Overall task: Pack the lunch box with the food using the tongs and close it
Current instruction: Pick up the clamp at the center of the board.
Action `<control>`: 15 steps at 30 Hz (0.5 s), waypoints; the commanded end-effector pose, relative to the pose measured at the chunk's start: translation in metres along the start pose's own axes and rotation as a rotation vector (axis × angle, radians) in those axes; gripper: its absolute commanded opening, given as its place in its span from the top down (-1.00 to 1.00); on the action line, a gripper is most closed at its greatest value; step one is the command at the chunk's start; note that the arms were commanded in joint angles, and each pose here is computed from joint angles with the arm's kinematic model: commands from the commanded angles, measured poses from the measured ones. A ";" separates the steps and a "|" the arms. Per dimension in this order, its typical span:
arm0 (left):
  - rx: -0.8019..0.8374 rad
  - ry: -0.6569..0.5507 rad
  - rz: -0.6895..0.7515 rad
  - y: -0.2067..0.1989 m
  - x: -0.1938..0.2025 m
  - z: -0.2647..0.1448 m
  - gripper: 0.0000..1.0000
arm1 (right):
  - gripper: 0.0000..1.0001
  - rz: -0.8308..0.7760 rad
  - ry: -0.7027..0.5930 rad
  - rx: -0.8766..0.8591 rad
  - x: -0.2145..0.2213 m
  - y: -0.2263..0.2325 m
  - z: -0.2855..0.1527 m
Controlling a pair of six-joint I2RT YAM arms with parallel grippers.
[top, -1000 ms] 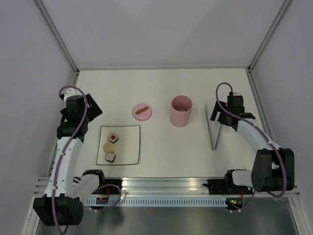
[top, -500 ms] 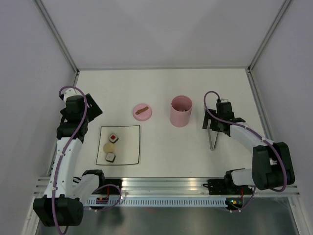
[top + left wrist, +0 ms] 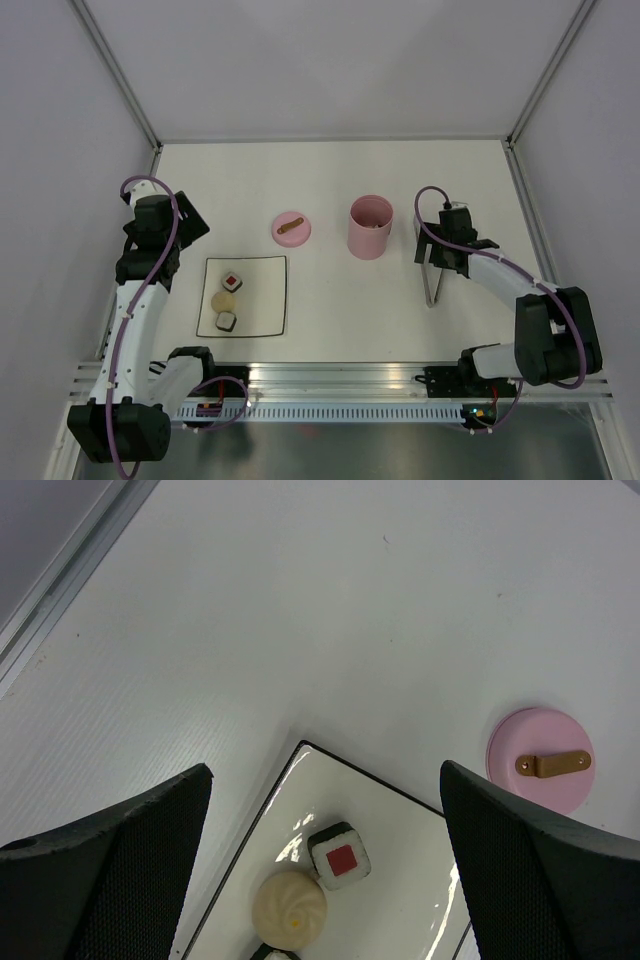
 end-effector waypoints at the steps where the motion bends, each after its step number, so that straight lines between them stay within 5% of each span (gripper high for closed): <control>1: 0.004 -0.009 0.011 -0.001 -0.001 0.000 -0.99 | -0.93 0.009 -0.039 -0.004 -0.016 0.002 0.003; 15: -0.001 -0.007 0.015 0.000 -0.001 0.001 -0.99 | -0.84 0.007 0.015 0.057 -0.015 0.006 0.030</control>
Point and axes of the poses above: each gripper's point midway between its finger pads, its own z axis out along the fingers, its own y axis along the line the jaws close on, x = y × z, the point moved 4 cm from there along -z, back along the fingers, and after that the axes turned 14 degrees about -z, right-handed, at the moved point
